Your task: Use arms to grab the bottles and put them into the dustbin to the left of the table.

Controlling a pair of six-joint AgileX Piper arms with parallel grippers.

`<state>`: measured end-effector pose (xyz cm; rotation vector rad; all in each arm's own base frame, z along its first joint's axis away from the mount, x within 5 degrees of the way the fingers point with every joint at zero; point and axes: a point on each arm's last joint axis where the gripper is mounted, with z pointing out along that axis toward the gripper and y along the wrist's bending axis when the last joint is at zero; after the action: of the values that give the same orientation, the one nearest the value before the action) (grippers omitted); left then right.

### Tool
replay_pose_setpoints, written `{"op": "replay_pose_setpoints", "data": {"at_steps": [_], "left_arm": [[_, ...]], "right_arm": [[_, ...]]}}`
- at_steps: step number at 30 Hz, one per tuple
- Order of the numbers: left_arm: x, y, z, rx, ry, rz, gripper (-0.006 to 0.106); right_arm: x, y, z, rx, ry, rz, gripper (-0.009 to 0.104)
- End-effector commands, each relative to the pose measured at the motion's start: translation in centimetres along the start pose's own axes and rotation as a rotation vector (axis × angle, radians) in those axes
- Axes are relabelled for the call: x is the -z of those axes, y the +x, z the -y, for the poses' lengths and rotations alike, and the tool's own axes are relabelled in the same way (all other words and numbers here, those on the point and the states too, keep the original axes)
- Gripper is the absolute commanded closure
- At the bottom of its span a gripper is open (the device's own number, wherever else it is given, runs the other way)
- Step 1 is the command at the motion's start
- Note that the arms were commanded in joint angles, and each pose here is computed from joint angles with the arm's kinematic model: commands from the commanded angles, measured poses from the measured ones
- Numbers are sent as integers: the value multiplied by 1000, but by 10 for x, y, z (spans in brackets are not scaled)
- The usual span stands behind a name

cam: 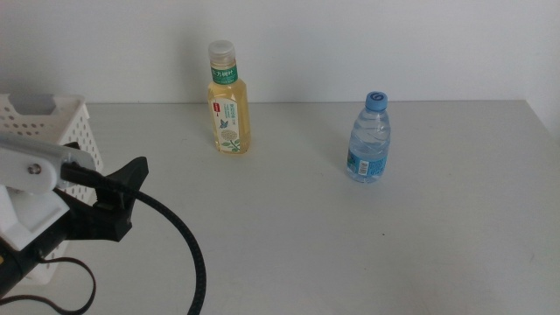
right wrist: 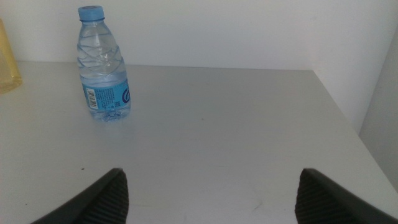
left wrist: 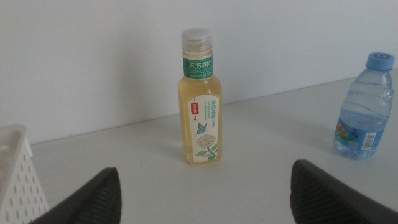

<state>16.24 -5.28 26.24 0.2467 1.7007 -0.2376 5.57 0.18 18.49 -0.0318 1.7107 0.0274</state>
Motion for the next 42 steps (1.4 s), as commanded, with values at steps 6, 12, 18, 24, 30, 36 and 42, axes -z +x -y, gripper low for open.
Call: {"op": "replay_pose_setpoints", "data": {"at_steps": [6,12,18,24,30,36,42], "left_arm": [[-5,-16,3,-45,20,123,8],[-27,-9,6,-58,46,158,8],[-55,-1,11,-14,99,181,8],[-91,8,13,-30,115,117,8],[-126,12,13,-3,110,84,8],[-158,14,13,25,102,73,8],[-186,20,12,47,89,62,8]], "right_arm": [[3,-11,0,19,5,107,24],[3,-11,0,19,5,107,24],[3,-11,0,19,5,107,24],[3,-11,0,19,5,107,24],[3,-11,0,19,5,107,24],[3,-11,0,19,5,107,24],[3,-11,0,19,5,107,24]]}}
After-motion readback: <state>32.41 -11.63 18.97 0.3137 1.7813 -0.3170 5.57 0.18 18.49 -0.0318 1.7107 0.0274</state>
